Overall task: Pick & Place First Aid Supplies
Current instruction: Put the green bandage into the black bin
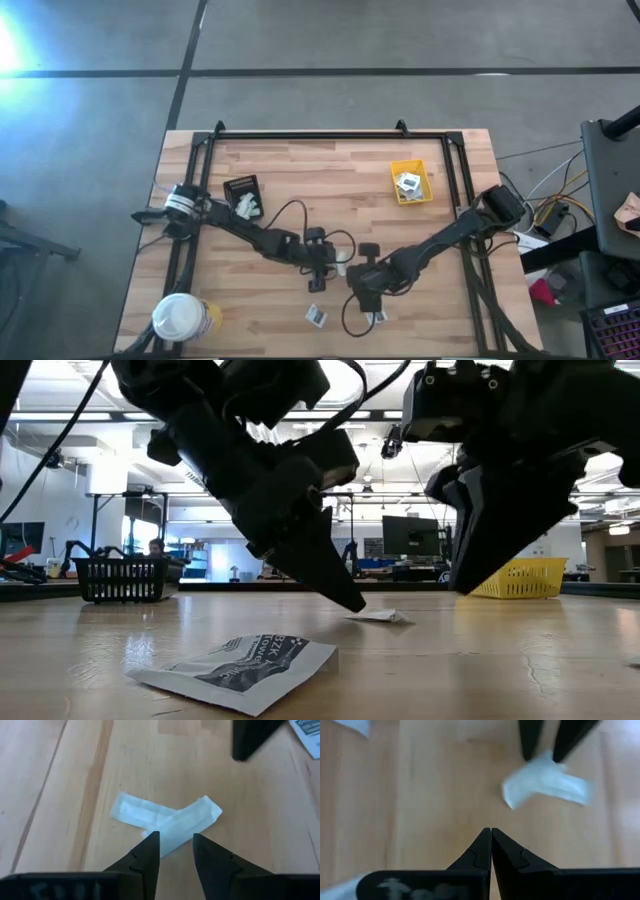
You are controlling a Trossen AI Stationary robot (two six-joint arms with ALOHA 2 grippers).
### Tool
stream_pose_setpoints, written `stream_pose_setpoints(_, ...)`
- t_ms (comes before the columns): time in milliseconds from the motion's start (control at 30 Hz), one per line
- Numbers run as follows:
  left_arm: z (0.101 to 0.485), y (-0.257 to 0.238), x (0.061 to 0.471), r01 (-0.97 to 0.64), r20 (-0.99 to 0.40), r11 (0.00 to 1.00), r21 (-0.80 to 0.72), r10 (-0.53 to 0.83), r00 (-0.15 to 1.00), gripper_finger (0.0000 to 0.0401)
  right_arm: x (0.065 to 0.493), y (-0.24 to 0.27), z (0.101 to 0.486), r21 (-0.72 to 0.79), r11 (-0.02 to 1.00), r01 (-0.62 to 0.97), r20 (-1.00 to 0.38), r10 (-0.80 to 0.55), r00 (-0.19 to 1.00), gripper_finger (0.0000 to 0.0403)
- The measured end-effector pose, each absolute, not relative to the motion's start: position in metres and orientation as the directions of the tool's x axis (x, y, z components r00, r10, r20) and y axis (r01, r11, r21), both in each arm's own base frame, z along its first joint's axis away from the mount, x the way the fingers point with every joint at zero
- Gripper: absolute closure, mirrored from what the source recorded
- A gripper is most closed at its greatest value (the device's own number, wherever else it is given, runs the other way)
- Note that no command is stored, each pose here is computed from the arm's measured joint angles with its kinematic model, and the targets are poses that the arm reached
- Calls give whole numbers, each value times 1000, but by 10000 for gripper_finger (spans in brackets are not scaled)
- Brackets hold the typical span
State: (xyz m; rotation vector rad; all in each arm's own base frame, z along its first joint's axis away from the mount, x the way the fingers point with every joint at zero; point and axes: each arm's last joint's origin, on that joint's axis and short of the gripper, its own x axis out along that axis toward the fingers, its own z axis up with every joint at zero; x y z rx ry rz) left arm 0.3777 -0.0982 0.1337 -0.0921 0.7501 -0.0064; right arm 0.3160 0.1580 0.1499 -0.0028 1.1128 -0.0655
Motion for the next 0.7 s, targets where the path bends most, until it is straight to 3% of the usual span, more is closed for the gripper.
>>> stream_pose_setpoints(267,130,-96,376,-62,-709,993,-102,-29,705,317,321,160,141,42,998,51,-838,7,546,394)
stream_pose_setpoints(533,129,-96,375,-99,-709,985,-143,-32,704,357,330,156,147,13,1000,12,-811,4,585,393)
stream_pose_setpoints(700,128,-95,374,-130,-710,976,-174,-32,703,379,335,144,145,30,999,26,-821,10,571,359)
